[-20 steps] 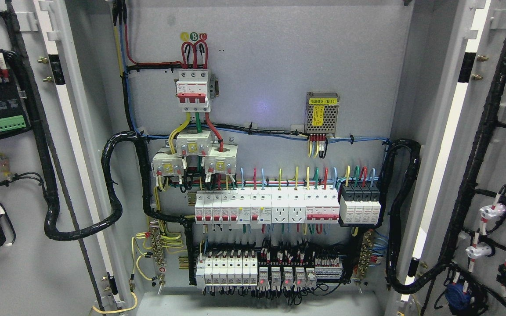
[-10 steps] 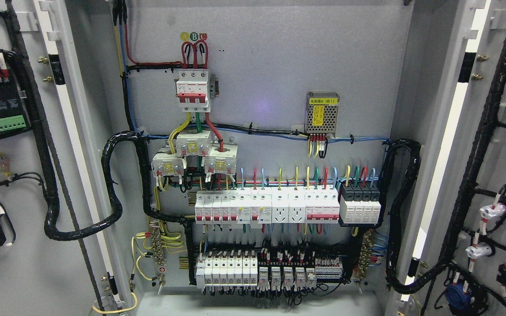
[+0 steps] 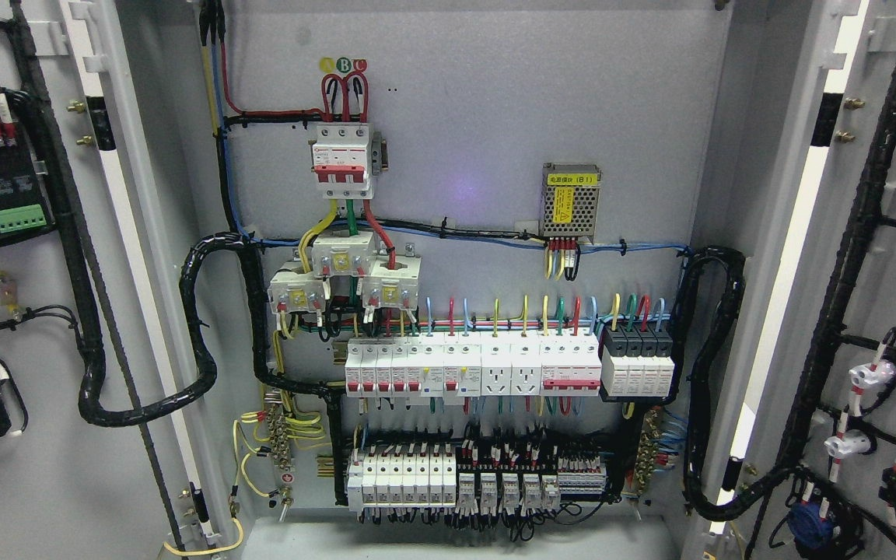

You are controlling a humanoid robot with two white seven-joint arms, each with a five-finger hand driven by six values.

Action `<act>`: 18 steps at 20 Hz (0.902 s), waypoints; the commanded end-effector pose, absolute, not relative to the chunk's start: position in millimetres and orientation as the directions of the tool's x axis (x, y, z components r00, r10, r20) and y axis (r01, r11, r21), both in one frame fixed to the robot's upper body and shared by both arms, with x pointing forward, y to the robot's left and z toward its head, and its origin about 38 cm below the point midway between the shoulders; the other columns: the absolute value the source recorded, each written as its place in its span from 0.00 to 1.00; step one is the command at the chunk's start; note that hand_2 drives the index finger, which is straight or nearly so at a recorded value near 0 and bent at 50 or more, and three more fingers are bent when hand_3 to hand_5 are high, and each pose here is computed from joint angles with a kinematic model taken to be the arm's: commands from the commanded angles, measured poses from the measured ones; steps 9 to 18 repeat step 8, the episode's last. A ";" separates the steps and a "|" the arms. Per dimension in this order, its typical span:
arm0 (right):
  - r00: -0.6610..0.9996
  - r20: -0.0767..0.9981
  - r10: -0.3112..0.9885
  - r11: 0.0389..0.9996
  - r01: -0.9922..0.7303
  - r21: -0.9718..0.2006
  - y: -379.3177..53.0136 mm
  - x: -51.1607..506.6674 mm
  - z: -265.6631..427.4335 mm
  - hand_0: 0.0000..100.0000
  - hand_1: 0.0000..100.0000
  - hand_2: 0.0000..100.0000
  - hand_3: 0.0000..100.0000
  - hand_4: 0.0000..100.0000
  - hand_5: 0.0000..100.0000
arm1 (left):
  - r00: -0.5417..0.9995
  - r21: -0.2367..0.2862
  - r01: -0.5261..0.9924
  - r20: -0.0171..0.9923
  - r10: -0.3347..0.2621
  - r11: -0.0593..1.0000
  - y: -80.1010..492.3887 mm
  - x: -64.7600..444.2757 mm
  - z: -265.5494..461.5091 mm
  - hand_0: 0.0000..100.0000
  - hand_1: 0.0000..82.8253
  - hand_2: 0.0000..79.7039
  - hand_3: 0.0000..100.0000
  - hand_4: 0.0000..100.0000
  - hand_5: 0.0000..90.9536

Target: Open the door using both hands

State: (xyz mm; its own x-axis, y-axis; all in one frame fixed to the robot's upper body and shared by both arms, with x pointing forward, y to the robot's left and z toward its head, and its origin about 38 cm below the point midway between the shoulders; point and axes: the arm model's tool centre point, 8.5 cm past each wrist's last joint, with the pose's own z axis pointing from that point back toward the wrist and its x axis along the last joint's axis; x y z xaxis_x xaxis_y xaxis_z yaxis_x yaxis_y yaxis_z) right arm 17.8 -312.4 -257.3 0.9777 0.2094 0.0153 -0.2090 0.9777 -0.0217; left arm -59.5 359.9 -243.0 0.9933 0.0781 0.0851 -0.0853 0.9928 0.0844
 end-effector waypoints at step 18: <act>0.942 -0.178 0.284 0.958 -0.287 0.007 -314.7 -64.4 -252.6 0.00 0.00 0.00 0.00 0.00 0.00 | 0.995 0.065 -0.094 0.049 0.091 0.993 320.9 -62.8 -249.9 0.00 0.00 0.00 0.00 0.00 0.00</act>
